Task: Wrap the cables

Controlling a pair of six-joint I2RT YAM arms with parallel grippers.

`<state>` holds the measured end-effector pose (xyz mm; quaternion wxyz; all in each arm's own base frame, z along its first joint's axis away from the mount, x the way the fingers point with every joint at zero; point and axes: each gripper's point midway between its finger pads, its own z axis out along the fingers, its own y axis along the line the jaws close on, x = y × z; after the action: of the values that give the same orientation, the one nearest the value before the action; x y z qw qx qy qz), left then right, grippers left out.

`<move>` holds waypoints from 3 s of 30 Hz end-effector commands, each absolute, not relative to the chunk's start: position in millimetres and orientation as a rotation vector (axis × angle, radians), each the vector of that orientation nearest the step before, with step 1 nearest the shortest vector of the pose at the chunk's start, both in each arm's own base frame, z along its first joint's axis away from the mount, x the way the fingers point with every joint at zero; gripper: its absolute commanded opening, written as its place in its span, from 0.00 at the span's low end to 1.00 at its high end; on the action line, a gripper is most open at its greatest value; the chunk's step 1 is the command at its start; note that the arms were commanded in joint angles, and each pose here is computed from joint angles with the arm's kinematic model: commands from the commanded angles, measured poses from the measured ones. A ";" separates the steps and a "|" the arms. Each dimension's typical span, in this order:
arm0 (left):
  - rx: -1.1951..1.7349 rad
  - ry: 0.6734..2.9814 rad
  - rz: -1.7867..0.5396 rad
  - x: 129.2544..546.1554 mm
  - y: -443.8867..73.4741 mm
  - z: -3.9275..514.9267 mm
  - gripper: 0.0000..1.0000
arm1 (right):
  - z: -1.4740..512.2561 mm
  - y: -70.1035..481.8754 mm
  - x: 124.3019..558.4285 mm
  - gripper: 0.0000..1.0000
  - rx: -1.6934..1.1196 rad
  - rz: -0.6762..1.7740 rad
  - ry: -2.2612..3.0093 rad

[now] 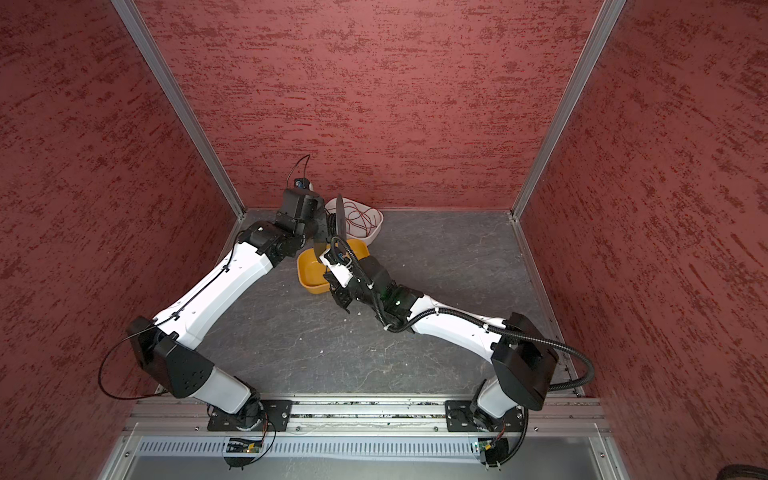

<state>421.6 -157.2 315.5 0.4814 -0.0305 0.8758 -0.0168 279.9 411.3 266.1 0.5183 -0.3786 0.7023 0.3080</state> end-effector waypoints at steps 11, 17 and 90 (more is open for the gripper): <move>0.012 2.091 0.012 414.6 -155.1 331.8 0.03 | 301.4 354.9 320.8 0.00 -0.838 0.566 1.815; 0.068 2.083 -0.022 408.2 -165.9 337.7 0.03 | 310.9 328.2 336.8 0.00 -0.800 0.497 1.844; 0.426 1.909 -0.804 315.4 -233.9 436.1 0.06 | 282.2 240.6 433.5 0.74 -0.610 0.635 1.668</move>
<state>327.7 -233.4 398.3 0.4576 0.1691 0.8209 -0.2970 428.2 231.6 269.7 0.5668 -0.2293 0.7463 0.2631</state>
